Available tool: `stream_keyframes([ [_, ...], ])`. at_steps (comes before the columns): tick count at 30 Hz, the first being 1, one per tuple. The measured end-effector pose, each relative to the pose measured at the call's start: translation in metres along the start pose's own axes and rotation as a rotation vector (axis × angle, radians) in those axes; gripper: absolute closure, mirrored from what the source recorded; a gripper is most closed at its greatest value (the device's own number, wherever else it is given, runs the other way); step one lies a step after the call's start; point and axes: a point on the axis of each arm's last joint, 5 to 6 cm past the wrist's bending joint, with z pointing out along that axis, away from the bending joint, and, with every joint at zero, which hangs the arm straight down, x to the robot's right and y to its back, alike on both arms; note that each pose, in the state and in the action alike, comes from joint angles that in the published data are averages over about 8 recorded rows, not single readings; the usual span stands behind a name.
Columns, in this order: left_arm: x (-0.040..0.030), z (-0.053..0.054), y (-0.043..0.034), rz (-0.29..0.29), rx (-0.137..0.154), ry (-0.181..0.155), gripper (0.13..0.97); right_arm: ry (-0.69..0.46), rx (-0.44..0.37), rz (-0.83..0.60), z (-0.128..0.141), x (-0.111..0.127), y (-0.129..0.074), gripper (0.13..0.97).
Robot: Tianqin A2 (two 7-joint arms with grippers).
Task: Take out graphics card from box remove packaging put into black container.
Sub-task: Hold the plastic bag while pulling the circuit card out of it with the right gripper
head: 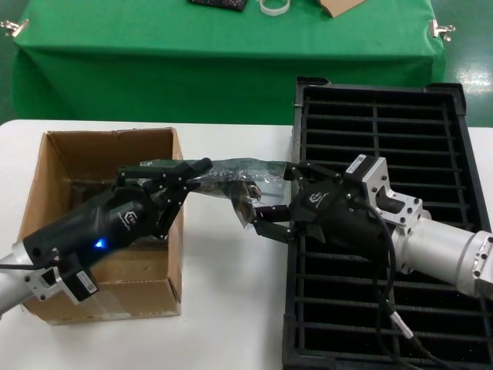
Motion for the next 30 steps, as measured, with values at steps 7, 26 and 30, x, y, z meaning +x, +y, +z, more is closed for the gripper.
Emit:
stream_keyframes([
  [7, 0.0010, -0.0008, -0.0005, -0.007, 0.002, 0.003, 0.958, 0.001, 0.001, -0.003, 0.0013, -0.0014, -0.0005, 0.586],
  [26, 0.0071, 0.0032, -0.0023, -0.003, 0.009, 0.001, 0.958, 0.000, -0.003, -0.002, 0.0040, -0.0048, -0.0024, 0.829],
  [30, 0.0084, 0.0041, -0.0019, 0.025, 0.002, 0.006, 0.958, 0.004, -0.004, -0.001, 0.0030, -0.0066, -0.0028, 0.848],
])
